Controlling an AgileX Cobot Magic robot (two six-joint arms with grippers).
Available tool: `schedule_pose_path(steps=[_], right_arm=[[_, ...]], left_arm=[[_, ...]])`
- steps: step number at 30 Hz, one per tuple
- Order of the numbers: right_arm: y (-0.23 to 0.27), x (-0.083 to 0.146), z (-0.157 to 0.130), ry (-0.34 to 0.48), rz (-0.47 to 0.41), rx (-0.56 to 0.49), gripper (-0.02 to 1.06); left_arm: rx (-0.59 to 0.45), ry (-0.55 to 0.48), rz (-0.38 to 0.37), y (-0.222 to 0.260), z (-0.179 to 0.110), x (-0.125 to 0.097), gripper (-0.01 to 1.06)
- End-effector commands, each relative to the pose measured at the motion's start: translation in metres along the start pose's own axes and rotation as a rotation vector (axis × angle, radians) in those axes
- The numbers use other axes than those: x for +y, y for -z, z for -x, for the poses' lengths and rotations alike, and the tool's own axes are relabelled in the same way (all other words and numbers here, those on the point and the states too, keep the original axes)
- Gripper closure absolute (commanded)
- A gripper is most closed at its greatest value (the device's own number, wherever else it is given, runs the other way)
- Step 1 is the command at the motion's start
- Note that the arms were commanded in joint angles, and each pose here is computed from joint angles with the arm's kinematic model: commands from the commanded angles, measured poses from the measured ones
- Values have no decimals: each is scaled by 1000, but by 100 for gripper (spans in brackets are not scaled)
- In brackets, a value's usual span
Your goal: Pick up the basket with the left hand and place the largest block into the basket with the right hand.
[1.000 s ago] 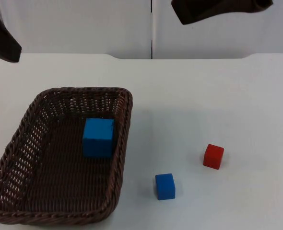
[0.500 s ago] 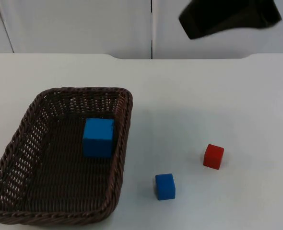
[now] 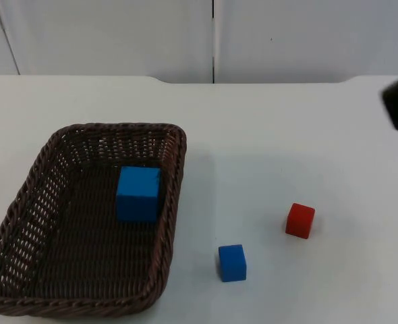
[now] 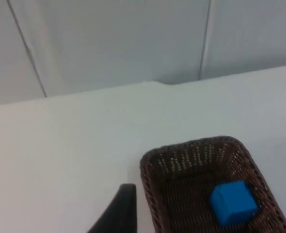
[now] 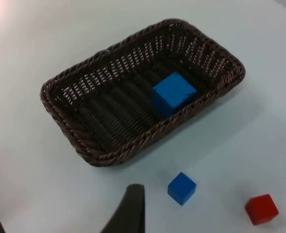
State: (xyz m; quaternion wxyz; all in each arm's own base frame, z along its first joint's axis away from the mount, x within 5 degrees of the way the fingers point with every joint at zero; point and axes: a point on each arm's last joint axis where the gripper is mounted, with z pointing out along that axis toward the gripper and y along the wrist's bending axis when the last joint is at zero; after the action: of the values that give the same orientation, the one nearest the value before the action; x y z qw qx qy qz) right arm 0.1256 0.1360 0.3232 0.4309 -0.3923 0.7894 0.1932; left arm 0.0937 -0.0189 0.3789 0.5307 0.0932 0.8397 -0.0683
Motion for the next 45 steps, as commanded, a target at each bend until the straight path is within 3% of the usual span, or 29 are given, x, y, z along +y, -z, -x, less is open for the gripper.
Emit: schedule_pose_path(steps=[1, 13, 17, 22, 34, 42, 45], right_arm=[[22, 3, -11, 10, -8, -77, 18], [81, 12, -47, 29, -14, -232, 18], [100, 16, -65, 27, -13, -290, 18], [115, 18, -77, 28, -9, -325, 18], [135, 24, -103, 45, 12, -285, 18], [145, 26, -119, 31, 5, -264, 18], [148, 21, -128, -19, -51, -232, 18]], left_arm=[[-14, 6, 31, 14, -6, -2, 0], [-26, -21, 43, 42, -35, -11, 0], [0, 25, 81, 38, -71, -10, 0], [-4, 53, 133, 39, -94, -8, 0], [-64, 48, 212, 62, -119, -9, 0], [-10, 48, 220, 58, -125, -8, 0], [21, 53, 217, 50, -132, -6, 0]])
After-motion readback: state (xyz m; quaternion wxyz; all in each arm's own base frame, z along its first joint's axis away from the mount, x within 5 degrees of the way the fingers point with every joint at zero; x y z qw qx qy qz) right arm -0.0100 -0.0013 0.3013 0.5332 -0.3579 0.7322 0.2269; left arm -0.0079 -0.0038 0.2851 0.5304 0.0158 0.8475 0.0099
